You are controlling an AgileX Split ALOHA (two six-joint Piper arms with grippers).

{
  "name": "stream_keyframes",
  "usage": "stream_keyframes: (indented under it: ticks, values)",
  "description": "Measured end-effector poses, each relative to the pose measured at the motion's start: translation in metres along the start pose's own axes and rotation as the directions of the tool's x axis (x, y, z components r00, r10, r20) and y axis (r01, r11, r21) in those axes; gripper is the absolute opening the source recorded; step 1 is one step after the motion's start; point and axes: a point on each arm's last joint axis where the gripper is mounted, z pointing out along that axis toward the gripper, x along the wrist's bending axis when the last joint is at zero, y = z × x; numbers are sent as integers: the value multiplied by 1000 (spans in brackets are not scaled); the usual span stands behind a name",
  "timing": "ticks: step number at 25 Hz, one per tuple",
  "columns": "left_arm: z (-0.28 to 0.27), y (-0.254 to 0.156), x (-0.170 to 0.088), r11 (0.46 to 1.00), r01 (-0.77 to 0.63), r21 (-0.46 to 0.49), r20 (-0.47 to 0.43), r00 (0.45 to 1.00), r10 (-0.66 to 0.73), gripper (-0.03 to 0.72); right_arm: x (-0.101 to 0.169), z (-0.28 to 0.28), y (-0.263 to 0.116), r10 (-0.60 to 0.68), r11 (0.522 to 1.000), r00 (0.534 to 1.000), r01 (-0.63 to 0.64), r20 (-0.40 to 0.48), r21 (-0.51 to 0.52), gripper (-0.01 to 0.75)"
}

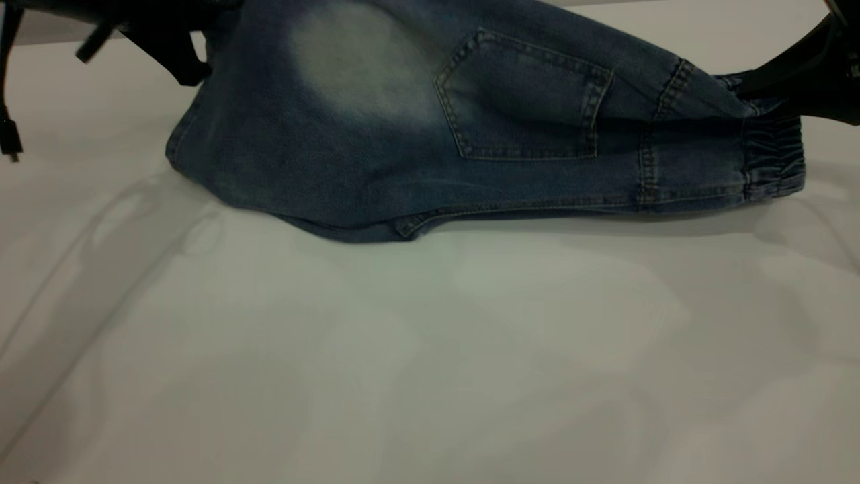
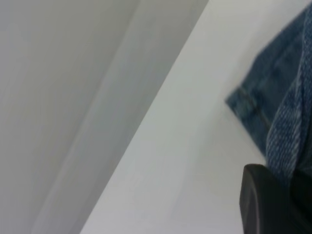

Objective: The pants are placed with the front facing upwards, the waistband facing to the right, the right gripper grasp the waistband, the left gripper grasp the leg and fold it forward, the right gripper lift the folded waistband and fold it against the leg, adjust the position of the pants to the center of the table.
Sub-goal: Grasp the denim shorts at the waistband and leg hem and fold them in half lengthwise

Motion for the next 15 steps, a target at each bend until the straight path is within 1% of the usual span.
stream_keyframes:
  ticks: [4,7,10,15]
  values:
    - [4,2,-6,1000,-9,-16,2,1000,9,113,0,0,0,0,1000,1000,0,0,0,55]
    - [4,3,-6,1000,-10,-20,-1,1000,10,161,-1,0,0,0,1000,1000,0,12,-2,88]
    - [4,3,-6,1000,-10,-20,-2,1000,10,193,-3,0,1,12,1000,999,-12,33,-6,164]
    - [4,3,-6,1000,-10,-20,-2,1000,10,211,-2,0,1,10,1000,999,-10,30,-7,360]
